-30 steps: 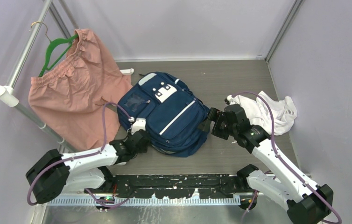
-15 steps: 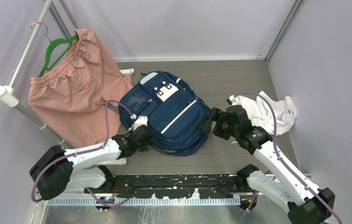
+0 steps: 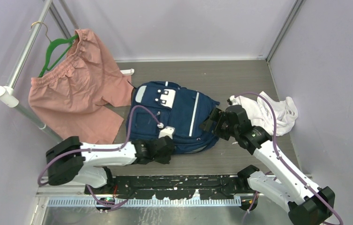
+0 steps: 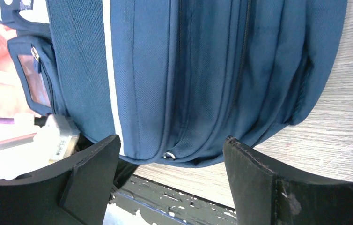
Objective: Pack the student bag
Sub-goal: Adjust the student bag at the center of the board.
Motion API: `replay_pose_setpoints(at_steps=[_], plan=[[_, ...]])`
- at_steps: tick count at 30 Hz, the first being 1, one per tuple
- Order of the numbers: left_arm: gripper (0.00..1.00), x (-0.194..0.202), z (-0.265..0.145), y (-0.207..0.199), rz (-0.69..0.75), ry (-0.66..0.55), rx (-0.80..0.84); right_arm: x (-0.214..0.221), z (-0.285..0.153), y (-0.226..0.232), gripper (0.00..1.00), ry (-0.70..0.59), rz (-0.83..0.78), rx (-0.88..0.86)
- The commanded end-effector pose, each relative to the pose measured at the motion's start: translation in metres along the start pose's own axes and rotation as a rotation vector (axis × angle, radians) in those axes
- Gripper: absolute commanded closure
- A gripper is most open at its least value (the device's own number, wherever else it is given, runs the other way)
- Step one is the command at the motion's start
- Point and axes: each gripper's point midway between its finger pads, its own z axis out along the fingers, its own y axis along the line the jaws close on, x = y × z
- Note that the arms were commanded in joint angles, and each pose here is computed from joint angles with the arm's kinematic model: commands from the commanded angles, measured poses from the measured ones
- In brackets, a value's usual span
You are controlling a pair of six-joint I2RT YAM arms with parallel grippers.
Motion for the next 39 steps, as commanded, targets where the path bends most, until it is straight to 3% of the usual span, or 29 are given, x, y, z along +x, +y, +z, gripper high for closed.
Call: replay_pose_setpoints(at_steps=[1,4,6,10,13,17,23,28,31,35,39], plan=[[0.81,-0.024,0.007,-0.066,0.034,-0.02,0.168,-0.016,-0.013,0.01,0.14,-0.06,-0.056,-0.015],[0.57,-0.026,0.0,-0.082,0.096,0.034,0.167,-0.035,-0.038,0.008,0.12,-0.124,-0.148,0.042],[0.52,-0.025,-0.011,-0.082,0.128,0.056,0.143,-0.051,-0.057,0.003,0.1,-0.183,-0.199,0.108],[0.52,-0.019,-0.042,-0.082,0.093,0.078,0.145,-0.066,-0.085,0.01,0.1,-0.22,-0.241,0.133],[0.55,-0.019,-0.064,-0.073,0.06,0.0,0.116,-0.069,-0.093,0.015,0.1,-0.234,-0.242,0.121],[0.56,-0.013,-0.08,-0.052,-0.085,-0.024,0.096,-0.067,-0.09,0.012,0.1,-0.235,-0.241,0.125],[0.51,0.008,-0.073,-0.03,-0.341,-0.069,0.115,-0.061,-0.084,0.02,0.1,-0.202,-0.249,0.071],[0.48,0.017,-0.071,0.007,-0.546,-0.111,0.036,-0.058,-0.08,0.016,0.1,-0.183,-0.26,0.087],[0.47,0.017,-0.073,0.017,-0.625,-0.146,0.066,-0.058,-0.08,0.014,0.09,-0.191,-0.266,0.088],[0.35,0.005,-0.078,0.023,-0.662,-0.223,0.101,-0.055,-0.076,0.013,0.09,-0.173,-0.268,0.09],[0.32,-0.003,-0.075,0.02,-0.731,-0.258,0.112,-0.054,-0.071,0.015,0.09,-0.174,-0.249,0.073]])
